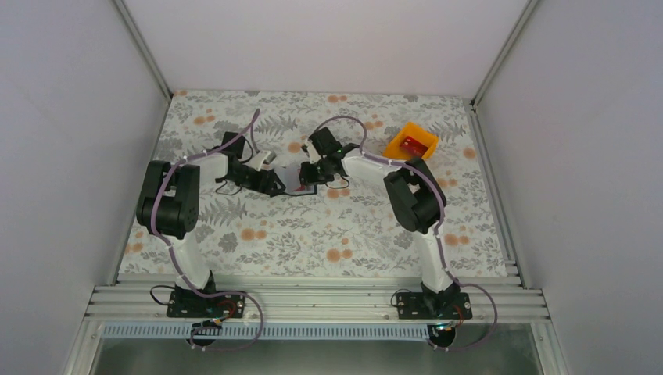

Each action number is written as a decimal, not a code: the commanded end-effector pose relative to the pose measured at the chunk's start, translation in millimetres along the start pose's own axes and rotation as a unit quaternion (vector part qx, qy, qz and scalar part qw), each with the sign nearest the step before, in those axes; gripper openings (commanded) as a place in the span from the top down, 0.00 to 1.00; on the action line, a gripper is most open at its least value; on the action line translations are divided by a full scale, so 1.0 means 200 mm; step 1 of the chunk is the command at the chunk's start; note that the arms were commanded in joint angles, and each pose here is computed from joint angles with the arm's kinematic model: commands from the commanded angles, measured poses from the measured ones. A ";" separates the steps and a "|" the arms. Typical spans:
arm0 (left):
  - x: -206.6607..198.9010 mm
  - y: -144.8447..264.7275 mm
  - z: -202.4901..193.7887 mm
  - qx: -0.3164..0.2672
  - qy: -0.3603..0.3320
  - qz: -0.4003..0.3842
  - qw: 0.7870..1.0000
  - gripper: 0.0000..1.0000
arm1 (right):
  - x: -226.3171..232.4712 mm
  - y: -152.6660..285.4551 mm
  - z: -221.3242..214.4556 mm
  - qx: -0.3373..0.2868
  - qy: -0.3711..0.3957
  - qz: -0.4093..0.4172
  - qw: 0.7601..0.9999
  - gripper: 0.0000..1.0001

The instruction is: Take the credit cards out of the card holder

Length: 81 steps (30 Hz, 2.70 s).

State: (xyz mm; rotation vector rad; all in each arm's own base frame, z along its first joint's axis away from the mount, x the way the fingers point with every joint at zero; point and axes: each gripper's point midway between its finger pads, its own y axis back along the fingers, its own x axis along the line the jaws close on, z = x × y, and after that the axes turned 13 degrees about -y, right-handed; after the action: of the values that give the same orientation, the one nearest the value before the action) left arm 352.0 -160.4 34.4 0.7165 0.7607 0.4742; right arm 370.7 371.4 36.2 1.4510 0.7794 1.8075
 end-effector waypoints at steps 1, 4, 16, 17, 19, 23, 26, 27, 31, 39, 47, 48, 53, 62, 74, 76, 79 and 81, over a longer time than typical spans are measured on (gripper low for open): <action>-0.01 -0.04 -0.04 0.013 0.002 -0.017 1.000 0.24 | 0.03 -0.06 0.05 -0.038 0.029 -0.056 0.997 0.72; -0.01 -0.05 -0.05 0.016 0.004 -0.017 1.000 0.22 | 0.02 -0.06 0.05 -0.047 0.038 -0.091 0.994 0.67; -0.06 -0.01 -0.02 -0.010 0.007 -0.053 0.999 0.00 | 0.12 -0.09 0.09 -0.083 0.075 -0.130 0.985 0.34; -0.05 0.01 -0.02 -0.013 0.013 -0.052 0.998 0.00 | 0.13 -0.10 0.09 -0.081 0.077 -0.126 0.986 0.33; 0.01 0.07 -0.01 -0.024 0.026 -0.043 0.998 0.00 | 0.16 -0.10 0.10 -0.086 0.082 -0.125 0.985 0.31; 0.11 0.16 -0.02 -0.028 0.031 0.001 0.999 0.00 | 0.18 -0.09 0.10 -0.101 0.101 -0.141 0.980 0.30; 0.11 0.19 0.00 -0.033 0.019 0.008 0.999 0.00 | 0.14 -0.12 0.09 -0.103 0.111 -0.167 0.974 0.28; 0.11 0.20 0.01 -0.036 0.019 0.010 0.999 0.00 | 0.13 -0.13 0.08 -0.103 0.115 -0.173 0.973 0.26; 0.20 0.19 0.00 -0.028 0.038 0.043 0.998 0.00 | 0.13 -0.15 0.06 -0.105 0.131 -0.193 0.967 0.25; 0.32 0.08 -0.11 0.035 0.015 0.135 0.990 0.04 | 0.40 0.07 0.10 -0.106 0.161 -0.120 0.974 0.23; 0.41 0.07 -0.15 0.062 -0.004 0.190 0.980 0.04 | 0.33 0.24 0.22 -0.069 0.097 -0.047 0.992 0.22; 0.41 0.07 -0.16 0.063 -0.003 0.189 0.980 0.04 | 0.31 0.24 0.23 -0.063 0.090 -0.033 0.993 0.23; 0.41 0.05 -0.18 0.068 -0.001 0.183 0.981 0.06 | 0.18 0.18 0.33 -0.013 0.040 0.043 0.998 0.26; 0.27 -0.01 -0.16 0.048 0.017 0.095 0.994 0.10 | -0.06 0.00 0.32 0.045 0.003 0.046 0.998 0.28; 0.12 -0.01 -0.02 0.002 0.023 -0.005 1.000 0.20 | 0.07 -0.10 0.07 0.106 -0.003 0.118 0.987 0.36; 0.10 -0.02 -0.02 -0.001 0.025 -0.017 1.000 0.24 | 0.08 -0.11 0.06 0.106 -0.004 0.121 0.987 0.37; 0.08 -0.02 -0.01 -0.007 0.026 -0.033 0.999 0.33 | 0.09 -0.10 0.07 0.098 -0.009 0.120 0.988 0.40; 0.07 -0.02 -0.01 -0.008 0.026 -0.038 0.999 0.42 | 0.10 -0.09 0.06 0.097 -0.011 0.121 0.988 0.40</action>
State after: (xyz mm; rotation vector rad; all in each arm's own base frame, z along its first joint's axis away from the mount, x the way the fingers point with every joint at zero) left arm 380.9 -142.4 33.5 0.6765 0.7291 0.5167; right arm 400.9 393.5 38.0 1.7051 0.7886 1.9810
